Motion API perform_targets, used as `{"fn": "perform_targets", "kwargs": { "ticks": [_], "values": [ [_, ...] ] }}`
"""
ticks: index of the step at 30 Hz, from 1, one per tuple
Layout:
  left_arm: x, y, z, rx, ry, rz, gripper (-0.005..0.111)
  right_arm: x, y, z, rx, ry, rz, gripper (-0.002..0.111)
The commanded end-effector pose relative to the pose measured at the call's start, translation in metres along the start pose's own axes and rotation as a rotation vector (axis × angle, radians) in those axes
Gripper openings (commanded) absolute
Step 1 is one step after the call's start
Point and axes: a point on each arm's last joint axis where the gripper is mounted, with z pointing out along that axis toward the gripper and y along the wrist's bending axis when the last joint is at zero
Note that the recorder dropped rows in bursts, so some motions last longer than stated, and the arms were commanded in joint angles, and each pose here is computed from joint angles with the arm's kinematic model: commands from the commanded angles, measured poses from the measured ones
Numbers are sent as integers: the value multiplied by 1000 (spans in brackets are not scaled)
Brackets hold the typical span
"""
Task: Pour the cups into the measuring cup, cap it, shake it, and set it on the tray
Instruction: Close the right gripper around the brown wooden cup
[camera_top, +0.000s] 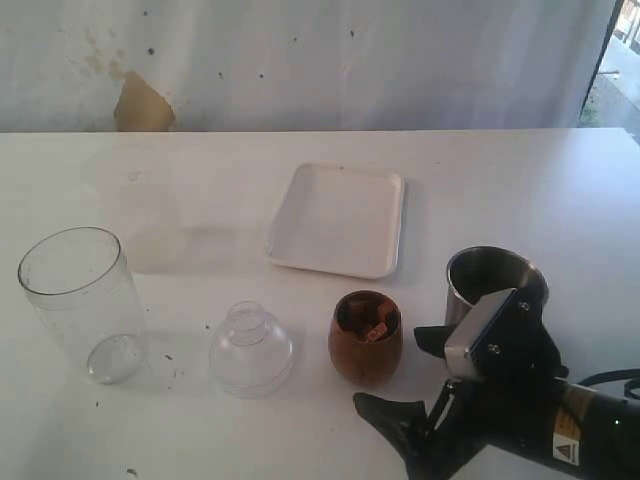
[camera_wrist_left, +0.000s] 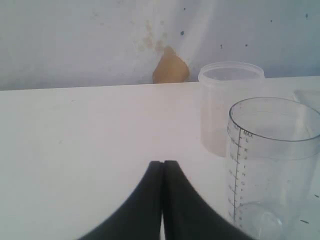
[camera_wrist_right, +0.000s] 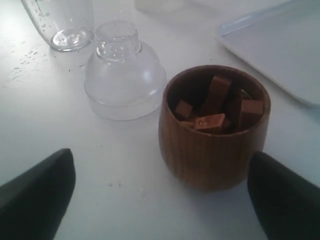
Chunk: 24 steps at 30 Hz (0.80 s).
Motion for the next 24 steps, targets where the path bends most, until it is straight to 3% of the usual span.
{"fn": "perform_targets", "kwargs": {
  "ticks": [1, 24],
  "values": [
    [-1, 0, 0, 1, -10, -7, 0, 4, -1, 4, -4, -2, -9, 85],
    [-1, 0, 0, 1, -10, -7, 0, 11, -9, 20, 12, 7, -9, 85]
  ]
}}
